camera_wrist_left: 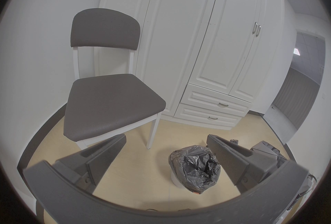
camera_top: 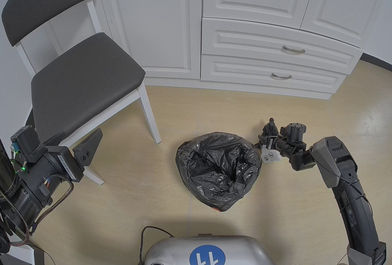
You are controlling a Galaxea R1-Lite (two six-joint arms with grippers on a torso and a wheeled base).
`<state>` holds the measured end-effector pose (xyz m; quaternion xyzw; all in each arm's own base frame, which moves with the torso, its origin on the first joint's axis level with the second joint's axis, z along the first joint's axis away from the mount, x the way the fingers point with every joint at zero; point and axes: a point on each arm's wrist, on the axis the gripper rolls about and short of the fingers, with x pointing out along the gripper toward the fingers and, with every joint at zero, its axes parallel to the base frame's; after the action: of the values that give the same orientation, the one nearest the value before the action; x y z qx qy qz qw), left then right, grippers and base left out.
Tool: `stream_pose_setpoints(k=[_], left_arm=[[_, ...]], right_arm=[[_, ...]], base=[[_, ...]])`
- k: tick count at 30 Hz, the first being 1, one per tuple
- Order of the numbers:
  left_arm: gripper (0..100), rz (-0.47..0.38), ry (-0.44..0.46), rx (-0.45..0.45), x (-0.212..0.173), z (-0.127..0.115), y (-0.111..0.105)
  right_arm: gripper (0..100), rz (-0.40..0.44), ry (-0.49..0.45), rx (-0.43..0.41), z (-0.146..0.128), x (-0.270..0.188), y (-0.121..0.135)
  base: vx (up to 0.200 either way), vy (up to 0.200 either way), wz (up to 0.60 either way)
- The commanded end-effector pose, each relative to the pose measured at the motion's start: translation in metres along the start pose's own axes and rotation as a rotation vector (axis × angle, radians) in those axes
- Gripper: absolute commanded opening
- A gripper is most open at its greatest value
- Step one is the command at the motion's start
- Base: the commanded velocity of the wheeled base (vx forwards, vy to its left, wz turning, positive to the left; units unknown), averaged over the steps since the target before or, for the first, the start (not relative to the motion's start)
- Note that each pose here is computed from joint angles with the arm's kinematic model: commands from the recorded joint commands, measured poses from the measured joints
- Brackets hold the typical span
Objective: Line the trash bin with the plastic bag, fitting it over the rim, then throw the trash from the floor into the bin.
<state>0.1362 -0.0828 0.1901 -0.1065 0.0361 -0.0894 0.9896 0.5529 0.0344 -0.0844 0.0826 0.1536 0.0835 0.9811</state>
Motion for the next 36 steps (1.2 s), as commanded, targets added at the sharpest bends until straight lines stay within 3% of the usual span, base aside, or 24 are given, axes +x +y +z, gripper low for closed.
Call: stream_pose_setpoints(k=[1,17,21,23,27,30,35,36], left_arm=[[100,-0.001,-0.009,-0.004,-0.002,0.001,0.001],[100,-0.007,-0.005,-0.005,-0.004,0.000,0.001],[100,-0.042,-0.013,-0.013,-0.008,-0.001,-0.002],[100,-0.086,-0.027,-0.009,-0.016,-0.005,-0.003],[100,-0.094,-0.063,0.064,-0.020,-0.008,-0.001],[100,-0.104,-0.083,0.065,-0.021,-0.009,-0.001],[100,-0.124,-0.090,0.061,-0.020,-0.009,-0.001],[100,-0.129,-0.090,0.061,-0.021,-0.009,-0.001]], right_arm=[[0,-0.003,0.004,0.004,-0.003,0.000,-0.003],[0,-0.020,-0.065,-0.021,0.012,-0.003,-0.009],[0,-0.026,-0.087,-0.030,0.023,-0.004,-0.008],[0,-0.047,-0.113,-0.080,0.042,-0.009,-0.007],[0,-0.064,-0.017,-0.108,0.057,-0.027,-0.004],[0,-0.065,0.057,-0.097,0.067,-0.039,0.001],[0,-0.069,0.052,-0.098,0.066,-0.041,-0.001],[100,-0.069,0.046,-0.098,0.066,-0.040,-0.002]], base=[[0.000,0.000,0.00],[0.000,0.000,0.00],[0.000,0.000,0.00],[0.000,0.000,0.00],[0.000,0.000,0.00],[0.000,0.000,0.00],[0.000,0.000,0.00],[0.000,0.000,0.00]])
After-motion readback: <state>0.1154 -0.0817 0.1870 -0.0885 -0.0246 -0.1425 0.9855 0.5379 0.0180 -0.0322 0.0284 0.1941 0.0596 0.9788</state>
